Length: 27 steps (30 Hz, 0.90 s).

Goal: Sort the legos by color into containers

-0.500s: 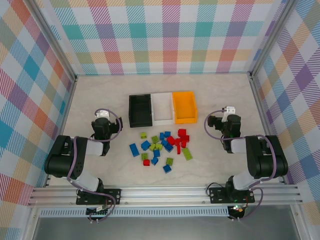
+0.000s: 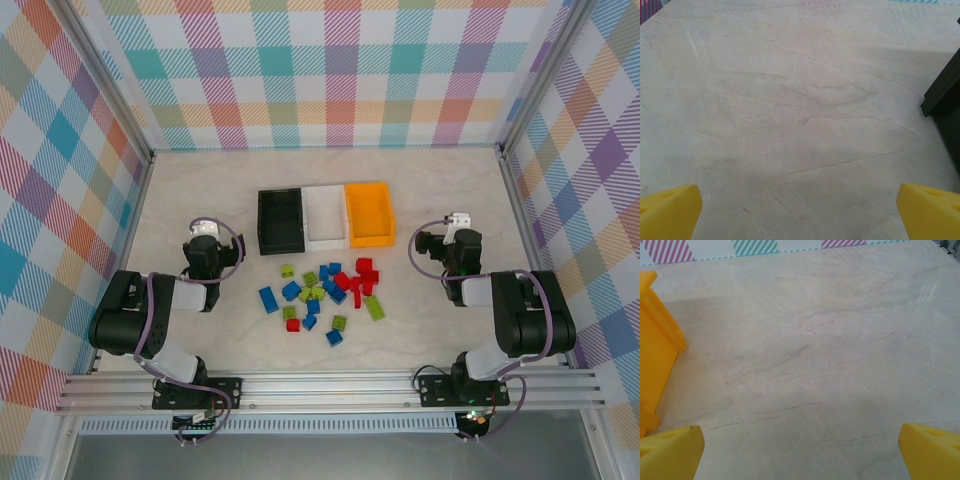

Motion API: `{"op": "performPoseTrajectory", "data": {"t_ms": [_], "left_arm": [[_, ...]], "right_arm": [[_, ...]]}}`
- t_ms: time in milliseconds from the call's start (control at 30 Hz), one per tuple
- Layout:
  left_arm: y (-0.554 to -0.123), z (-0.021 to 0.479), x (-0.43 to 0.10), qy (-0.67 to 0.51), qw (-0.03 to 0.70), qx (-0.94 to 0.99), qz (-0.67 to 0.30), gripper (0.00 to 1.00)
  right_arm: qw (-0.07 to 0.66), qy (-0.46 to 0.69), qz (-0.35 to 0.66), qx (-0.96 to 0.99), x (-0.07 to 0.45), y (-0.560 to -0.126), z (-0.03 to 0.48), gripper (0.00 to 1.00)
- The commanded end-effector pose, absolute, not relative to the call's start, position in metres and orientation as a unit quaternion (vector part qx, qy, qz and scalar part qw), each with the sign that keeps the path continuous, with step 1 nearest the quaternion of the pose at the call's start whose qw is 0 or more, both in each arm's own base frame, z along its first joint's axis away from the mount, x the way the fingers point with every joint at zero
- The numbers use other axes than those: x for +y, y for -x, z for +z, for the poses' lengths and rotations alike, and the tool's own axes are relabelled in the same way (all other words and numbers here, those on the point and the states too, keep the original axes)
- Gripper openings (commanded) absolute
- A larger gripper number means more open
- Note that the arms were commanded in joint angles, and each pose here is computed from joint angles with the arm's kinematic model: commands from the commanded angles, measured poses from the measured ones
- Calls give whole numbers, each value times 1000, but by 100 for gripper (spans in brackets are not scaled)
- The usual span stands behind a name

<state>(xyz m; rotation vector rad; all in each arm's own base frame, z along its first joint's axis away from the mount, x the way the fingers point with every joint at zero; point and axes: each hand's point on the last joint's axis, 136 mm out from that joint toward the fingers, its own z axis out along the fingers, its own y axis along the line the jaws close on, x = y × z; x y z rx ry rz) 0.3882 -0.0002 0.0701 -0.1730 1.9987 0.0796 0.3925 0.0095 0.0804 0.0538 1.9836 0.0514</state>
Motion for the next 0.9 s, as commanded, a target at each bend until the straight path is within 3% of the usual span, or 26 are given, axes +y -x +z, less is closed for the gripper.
{"op": "performPoseTrajectory", "data": {"t_ms": [0, 533, 700, 867], "left_arm": [[-395, 81, 2, 72, 550, 831, 31, 100], [-395, 84, 4, 78, 553, 829, 36, 100], [-390, 122, 25, 128, 543, 826, 76, 100], [-379, 174, 32, 174, 592, 785, 57, 100]], "right_arm": [[565, -17, 27, 824, 10, -397, 92, 100], [568, -24, 25, 822, 7, -397, 94, 100], [580, -25, -5, 814, 8, -393, 106, 100], [538, -95, -80, 834, -14, -394, 143, 100]]}}
